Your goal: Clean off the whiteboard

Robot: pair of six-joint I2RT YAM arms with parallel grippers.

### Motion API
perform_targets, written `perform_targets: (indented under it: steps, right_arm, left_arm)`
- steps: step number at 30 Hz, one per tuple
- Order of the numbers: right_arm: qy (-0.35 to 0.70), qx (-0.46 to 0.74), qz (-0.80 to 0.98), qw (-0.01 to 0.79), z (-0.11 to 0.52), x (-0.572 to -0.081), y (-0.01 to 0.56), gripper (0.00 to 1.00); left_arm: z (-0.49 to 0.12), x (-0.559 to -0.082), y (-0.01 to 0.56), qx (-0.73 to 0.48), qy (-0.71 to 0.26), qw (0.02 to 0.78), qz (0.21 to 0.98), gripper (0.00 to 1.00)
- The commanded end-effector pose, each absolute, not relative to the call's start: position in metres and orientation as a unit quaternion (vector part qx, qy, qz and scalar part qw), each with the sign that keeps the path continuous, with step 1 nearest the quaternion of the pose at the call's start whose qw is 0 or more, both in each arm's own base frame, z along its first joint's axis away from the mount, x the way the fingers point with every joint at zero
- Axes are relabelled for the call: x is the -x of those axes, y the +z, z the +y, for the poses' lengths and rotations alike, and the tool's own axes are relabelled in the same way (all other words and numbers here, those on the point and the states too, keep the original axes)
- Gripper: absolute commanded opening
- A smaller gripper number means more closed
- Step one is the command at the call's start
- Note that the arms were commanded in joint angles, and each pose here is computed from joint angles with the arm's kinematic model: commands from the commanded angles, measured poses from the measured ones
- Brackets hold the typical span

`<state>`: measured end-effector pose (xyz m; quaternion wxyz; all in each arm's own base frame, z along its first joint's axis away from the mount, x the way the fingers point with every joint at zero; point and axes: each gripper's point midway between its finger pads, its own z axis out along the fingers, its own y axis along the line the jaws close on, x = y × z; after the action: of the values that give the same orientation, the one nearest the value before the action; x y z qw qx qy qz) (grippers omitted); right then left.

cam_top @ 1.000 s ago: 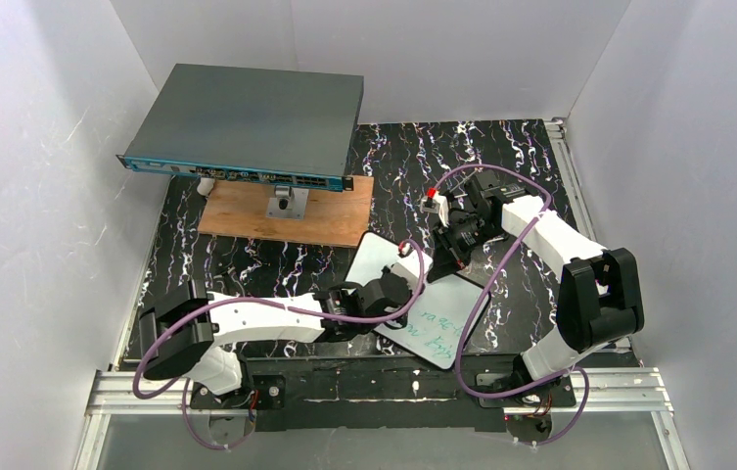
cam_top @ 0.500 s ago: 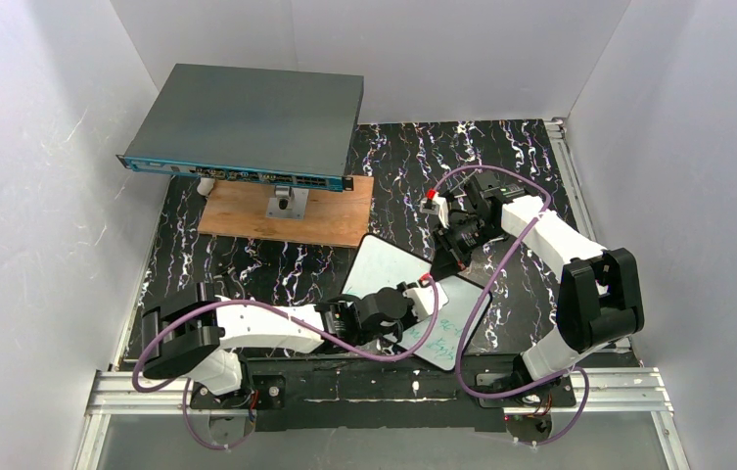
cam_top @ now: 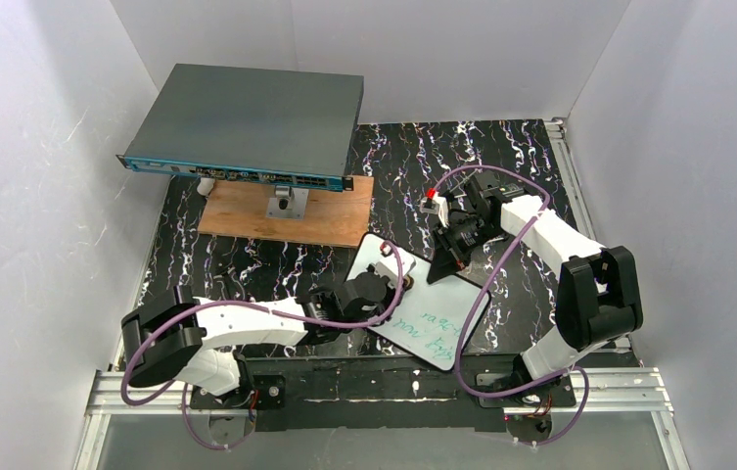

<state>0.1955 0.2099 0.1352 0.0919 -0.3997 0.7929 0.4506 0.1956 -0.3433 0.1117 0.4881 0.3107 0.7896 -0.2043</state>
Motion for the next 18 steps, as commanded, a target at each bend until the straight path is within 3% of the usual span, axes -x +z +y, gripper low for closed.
perform_targets:
  steps: [1,9,18]
  right_arm:
    - [0.450,0.456,0.756,0.131,0.219,-0.202,0.137,0.01]
    - [0.455,0.453,0.755,0.134,0.220,-0.203,0.139,0.01]
    - [0.456,0.455,0.753,0.136,0.220,-0.202,0.141,0.01]
  left_arm:
    - [-0.344,-0.189,0.098,-0.378,-0.188,0.492,0.762,0.00]
    - [-0.395,-0.143,0.102,-0.511,-0.207,0.499,0.668,0.00]
    - [-0.388,-0.157,0.102,-0.447,-0.184,0.516,0.707,0.00]
